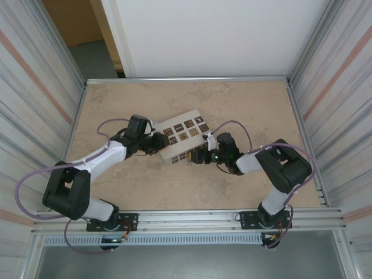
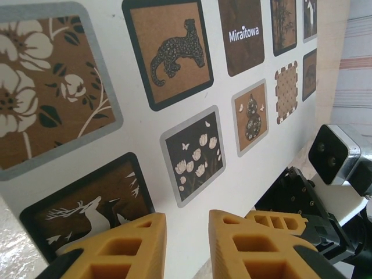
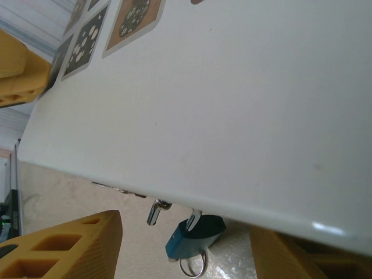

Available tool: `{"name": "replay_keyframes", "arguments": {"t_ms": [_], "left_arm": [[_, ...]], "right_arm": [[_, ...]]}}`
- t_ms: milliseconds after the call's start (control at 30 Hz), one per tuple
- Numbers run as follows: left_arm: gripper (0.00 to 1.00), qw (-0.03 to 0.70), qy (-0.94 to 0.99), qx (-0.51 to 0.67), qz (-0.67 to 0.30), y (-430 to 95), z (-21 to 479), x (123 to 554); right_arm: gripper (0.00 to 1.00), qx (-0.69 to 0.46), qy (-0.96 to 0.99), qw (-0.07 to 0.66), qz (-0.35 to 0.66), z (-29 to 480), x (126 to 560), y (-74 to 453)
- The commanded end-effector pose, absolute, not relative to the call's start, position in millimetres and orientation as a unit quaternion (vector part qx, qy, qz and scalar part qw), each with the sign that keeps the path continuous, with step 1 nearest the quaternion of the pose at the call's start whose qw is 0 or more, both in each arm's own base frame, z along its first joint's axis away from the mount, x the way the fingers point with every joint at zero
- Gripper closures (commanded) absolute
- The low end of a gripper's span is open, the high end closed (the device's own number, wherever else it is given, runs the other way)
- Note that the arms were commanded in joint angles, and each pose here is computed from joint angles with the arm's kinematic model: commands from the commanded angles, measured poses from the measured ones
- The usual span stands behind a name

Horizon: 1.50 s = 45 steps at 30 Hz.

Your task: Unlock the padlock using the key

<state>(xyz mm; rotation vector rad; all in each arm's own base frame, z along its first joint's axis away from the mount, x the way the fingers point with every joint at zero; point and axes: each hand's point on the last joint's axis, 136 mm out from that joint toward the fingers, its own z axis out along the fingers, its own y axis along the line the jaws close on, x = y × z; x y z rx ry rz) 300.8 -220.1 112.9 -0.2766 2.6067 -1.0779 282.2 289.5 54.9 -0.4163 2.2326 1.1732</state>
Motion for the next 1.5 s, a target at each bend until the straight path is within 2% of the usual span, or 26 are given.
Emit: {"name": "replay_keyframes", "arguments": {"t_ms": [0, 733, 900, 1300, 1467], "left_arm": [[0.75, 0.146, 0.914, -0.099, -0.365, -219.2, 103.2, 298.3], [0.82, 0.141, 0.916, -0.104, -0.36, -218.5, 98.5, 298.4], [0.82, 0.14, 0.917, -0.105, -0.359, -218.0, 98.4, 297.9], [0.82, 0.14, 0.918, -0.107, -0.356, -217.1, 96.6, 298.2], [0.83, 0.138, 0.919, -0.107, -0.353, -216.5, 95.2, 297.7]], "right_arm": [[0.41, -0.169, 0.822, 0.298, 0.455, 63.7, 287.5, 300.6], [0.46, -0.191, 0.777, 0.292, 0.524, 72.7, 278.3, 315.0], [0.54, -0.194, 0.775, 0.288, 0.528, 71.1, 275.0, 313.3], [0.63, -0.184, 0.791, 0.276, 0.514, 59.0, 270.5, 299.6], [0.72, -0.184, 0.796, 0.27, 0.51, 56.4, 269.8, 298.7]]}}
